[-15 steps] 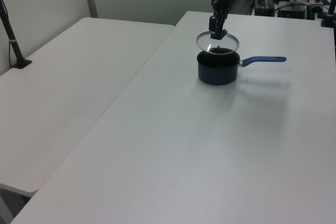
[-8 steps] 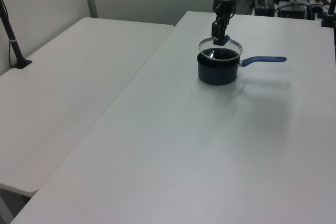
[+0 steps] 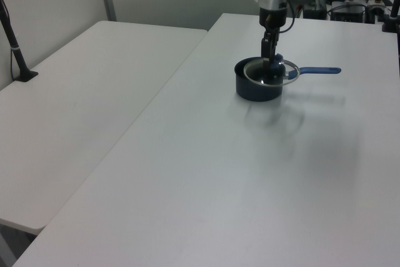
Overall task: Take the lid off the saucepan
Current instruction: 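Lift the glass lid off the saucepan and carry it beside the pan, then lower the glass lid flat onto the table beside the saucepan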
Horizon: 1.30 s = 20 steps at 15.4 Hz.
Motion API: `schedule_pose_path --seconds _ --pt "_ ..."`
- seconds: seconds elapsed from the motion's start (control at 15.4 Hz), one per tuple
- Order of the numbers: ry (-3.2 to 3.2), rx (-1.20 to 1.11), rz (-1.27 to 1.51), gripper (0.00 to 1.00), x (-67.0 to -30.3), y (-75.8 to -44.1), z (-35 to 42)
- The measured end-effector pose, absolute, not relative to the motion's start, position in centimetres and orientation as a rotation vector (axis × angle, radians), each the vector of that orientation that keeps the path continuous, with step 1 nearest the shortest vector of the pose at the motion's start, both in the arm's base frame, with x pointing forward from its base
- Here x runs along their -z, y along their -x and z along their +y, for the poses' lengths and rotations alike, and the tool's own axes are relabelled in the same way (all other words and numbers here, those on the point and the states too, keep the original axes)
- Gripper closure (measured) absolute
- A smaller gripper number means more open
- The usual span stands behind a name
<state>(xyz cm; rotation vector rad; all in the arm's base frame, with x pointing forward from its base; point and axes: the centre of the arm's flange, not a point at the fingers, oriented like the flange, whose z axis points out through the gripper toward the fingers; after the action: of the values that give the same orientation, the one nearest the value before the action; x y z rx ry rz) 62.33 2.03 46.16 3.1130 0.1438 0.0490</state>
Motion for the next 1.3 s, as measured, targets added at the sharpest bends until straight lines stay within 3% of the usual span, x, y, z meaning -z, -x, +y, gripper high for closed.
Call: schedule_pose_path --seconds 0.65,1.3 --pt "-3.114 0.11 0.315 0.38 -42.8 -58.8 8.5" --pt "-3.122 0.093 0.278 0.38 -39.7 -57.4 11.8"
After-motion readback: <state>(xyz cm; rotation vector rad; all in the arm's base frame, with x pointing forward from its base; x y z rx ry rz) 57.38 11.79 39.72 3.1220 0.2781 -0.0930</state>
